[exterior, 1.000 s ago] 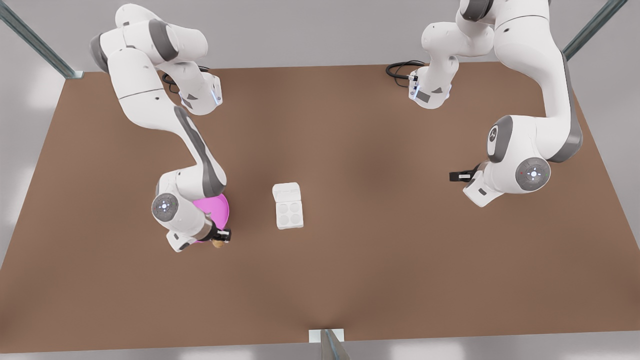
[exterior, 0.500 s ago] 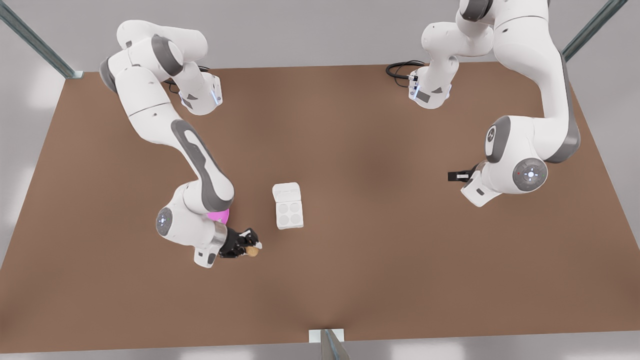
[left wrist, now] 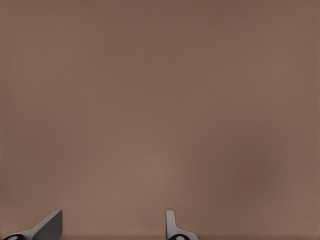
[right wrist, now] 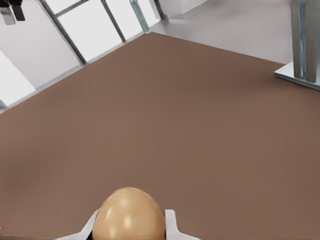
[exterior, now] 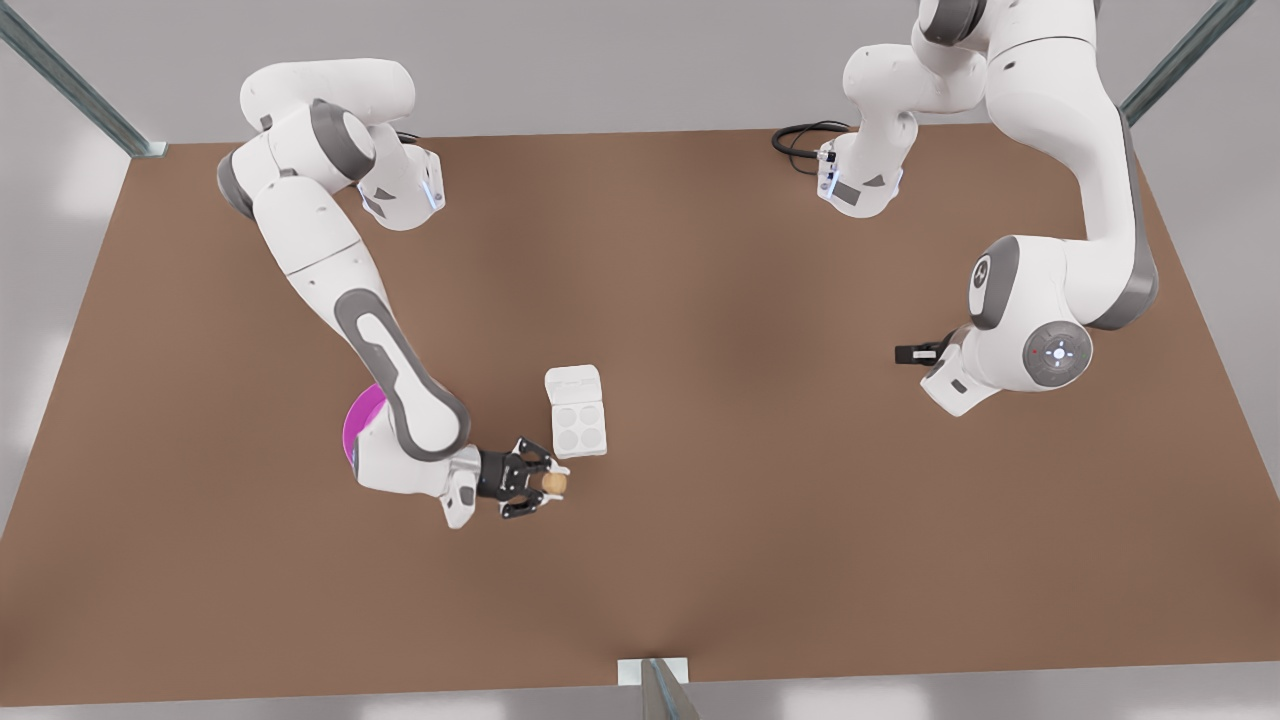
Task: Pack egg into the box and close the box lid
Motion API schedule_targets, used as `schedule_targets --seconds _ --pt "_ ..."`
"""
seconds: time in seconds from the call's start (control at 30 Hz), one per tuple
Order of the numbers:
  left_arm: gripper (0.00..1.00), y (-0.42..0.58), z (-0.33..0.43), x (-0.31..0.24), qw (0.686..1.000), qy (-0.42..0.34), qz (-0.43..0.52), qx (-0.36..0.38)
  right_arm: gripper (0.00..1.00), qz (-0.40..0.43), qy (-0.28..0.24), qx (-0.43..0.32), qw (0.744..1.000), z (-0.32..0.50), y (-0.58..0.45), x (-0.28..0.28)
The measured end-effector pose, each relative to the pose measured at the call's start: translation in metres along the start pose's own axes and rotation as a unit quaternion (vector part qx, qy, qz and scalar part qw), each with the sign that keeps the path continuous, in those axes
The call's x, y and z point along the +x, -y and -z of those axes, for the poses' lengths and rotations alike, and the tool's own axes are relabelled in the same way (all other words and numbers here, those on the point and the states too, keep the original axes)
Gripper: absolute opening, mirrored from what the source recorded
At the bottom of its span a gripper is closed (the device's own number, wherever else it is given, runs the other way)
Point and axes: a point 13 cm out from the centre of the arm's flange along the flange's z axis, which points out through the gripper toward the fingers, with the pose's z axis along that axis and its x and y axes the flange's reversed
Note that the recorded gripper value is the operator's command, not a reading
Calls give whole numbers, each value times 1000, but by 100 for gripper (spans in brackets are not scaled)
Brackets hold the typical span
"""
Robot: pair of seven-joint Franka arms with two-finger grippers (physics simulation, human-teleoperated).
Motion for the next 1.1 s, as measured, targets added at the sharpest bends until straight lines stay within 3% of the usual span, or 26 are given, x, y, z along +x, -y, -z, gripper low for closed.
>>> schedule_targets --seconds 0.4,0.67,1.1 --pt "100 -1 -4 1 1000 -5 1 1 48 172 63 -104 978 -36 -60 38" --pt "100 1 -4 3 1000 -8 0 -1 48 259 85 -107 956 -29 -61 49" --pt "100 2 -7 2 1000 -13 2 -2 50 335 108 -114 929 -44 -67 72"
